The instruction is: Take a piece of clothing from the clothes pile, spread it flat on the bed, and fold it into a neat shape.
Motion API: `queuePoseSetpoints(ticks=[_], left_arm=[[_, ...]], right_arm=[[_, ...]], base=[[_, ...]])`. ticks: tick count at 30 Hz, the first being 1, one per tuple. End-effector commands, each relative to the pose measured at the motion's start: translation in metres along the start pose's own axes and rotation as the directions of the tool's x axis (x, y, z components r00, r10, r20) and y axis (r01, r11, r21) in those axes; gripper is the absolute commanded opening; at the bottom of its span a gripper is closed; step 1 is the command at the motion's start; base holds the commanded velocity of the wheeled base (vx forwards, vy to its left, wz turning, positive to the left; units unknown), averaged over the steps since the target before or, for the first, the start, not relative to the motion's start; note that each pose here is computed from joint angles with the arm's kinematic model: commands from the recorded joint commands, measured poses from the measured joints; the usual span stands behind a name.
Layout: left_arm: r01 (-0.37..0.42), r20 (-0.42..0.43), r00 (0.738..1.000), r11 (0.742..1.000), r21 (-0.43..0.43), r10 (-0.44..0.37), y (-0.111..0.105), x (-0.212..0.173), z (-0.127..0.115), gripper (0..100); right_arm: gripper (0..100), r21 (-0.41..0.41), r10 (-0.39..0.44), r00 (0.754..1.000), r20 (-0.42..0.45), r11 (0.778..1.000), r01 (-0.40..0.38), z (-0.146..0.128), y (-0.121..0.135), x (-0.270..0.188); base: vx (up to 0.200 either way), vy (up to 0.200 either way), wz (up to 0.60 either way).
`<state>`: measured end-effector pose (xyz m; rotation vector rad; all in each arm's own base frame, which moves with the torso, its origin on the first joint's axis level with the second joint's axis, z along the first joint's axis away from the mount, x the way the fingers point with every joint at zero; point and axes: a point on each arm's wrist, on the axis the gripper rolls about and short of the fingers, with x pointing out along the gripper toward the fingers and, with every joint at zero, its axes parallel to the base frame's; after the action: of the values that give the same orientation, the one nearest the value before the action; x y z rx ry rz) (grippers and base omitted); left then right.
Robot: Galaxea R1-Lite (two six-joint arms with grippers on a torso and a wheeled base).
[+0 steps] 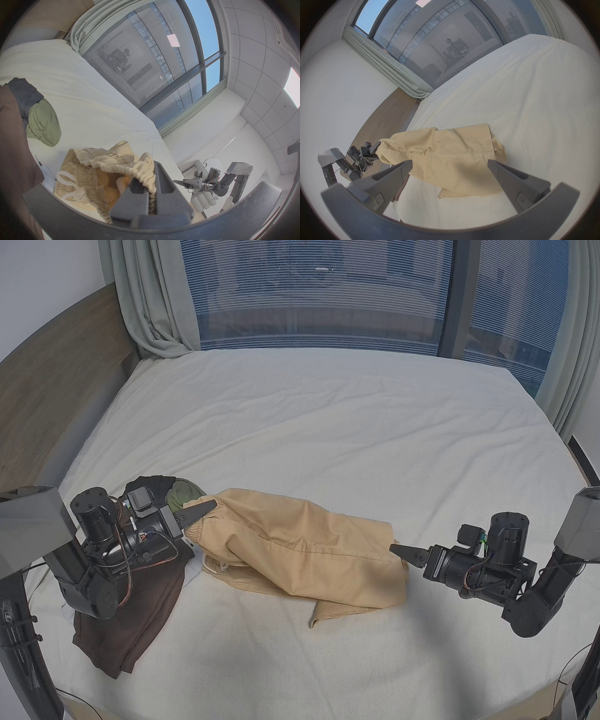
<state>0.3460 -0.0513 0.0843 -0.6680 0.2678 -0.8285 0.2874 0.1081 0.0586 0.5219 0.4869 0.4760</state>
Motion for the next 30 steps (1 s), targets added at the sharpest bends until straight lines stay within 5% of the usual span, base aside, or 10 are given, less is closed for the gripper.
queuePoseSetpoints(ticks=[1, 16, 30], left_arm=[[-0.001, -0.001, 1.0, 1.0, -0.002, 0.001, 0.0, 0.0, -0.001, 0], [-0.002, 0.0, 1.0, 1.0, -0.002, 0.002, 0.001, 0.0, 0.0, 0], [0.0, 0.007, 1.0, 1.0, 0.003, 0.0, -0.002, -0.002, 0.002, 0]], right_arm=[[100, 0.008, -0.013, 1.0, -0.025, 1.0, 0.013, -0.006, -0.006, 0.005], [100, 0.056, -0.035, 0.998, -0.044, 0.998, 0.038, -0.032, -0.032, 0.034], [100, 0.064, -0.03, 0.999, -0.019, 0.997, 0.031, -0.028, -0.04, 0.055]], base=[[0.0, 0.0, 0.0], [0.0, 0.0, 0.0], [0.0, 0.0, 0.0]])
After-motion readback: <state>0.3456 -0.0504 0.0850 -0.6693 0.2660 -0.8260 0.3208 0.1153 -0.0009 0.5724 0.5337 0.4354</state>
